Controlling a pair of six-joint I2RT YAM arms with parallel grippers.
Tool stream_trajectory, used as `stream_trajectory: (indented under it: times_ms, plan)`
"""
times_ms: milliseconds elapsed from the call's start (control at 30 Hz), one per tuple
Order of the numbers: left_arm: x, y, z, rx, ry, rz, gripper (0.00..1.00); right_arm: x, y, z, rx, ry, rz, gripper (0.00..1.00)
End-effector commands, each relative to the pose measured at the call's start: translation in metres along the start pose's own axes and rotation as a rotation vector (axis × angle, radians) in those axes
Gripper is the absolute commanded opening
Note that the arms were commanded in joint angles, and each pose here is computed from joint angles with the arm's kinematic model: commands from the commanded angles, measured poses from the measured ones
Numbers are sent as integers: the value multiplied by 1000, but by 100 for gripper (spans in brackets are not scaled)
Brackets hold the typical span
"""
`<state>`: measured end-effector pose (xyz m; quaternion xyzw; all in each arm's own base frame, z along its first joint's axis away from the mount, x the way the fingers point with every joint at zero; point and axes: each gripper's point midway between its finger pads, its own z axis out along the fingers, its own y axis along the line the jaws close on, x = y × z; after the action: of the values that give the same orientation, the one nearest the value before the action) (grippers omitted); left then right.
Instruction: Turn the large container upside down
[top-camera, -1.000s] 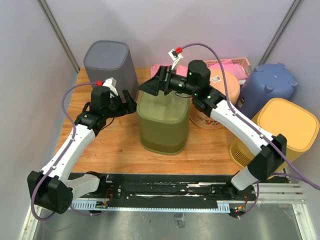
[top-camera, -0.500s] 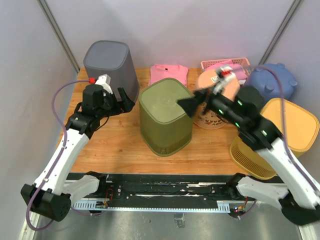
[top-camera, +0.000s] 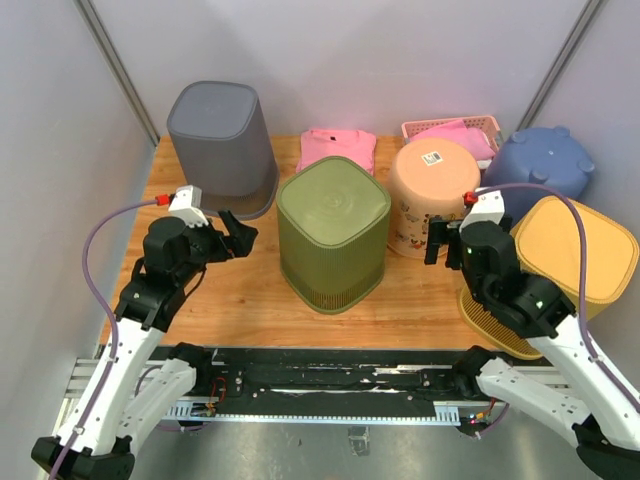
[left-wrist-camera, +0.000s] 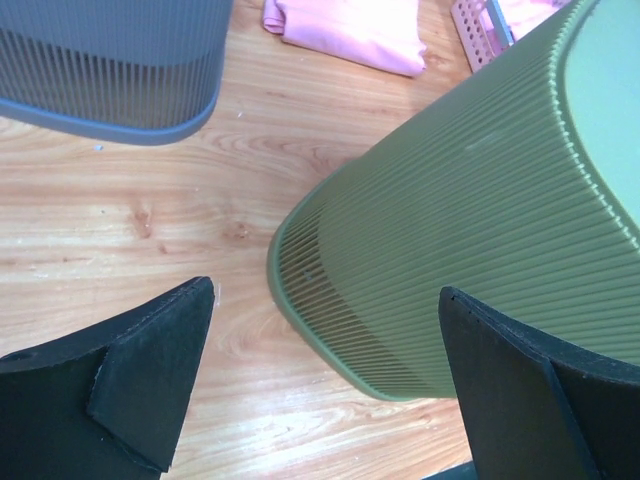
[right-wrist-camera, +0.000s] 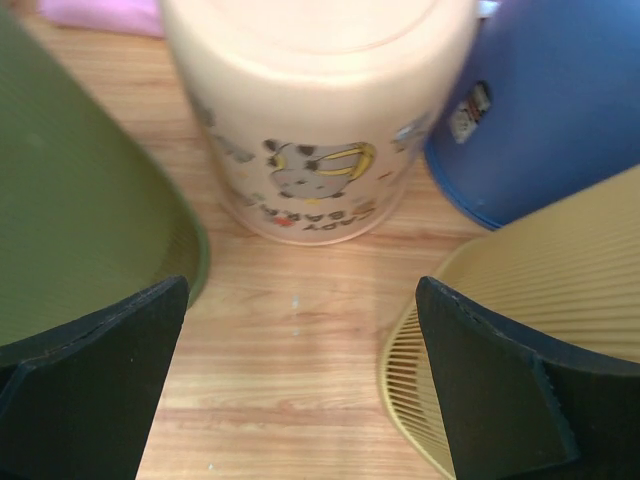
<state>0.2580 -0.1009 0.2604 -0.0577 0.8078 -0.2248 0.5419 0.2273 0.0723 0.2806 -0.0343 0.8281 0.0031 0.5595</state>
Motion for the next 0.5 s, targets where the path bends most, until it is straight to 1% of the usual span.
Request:
stream_trajectory:
  times_ms: [0, 133, 300, 467]
  plan:
    - [-17, 3, -8, -21, -105, -12, 99, -22, -35, -4, 236, -30, 24, 99]
    - [-20, 13, -12, -65, -134, 2, 99, -26, -32, 3, 259, -18, 3, 99]
    - [-18, 19, -14, -99, -129, 11, 99, -27, -25, 9, 238, -21, 8, 99]
    - [-22, 21, -18, -102, -166, 13, 99, -29, -24, 7, 227, -38, 25, 99]
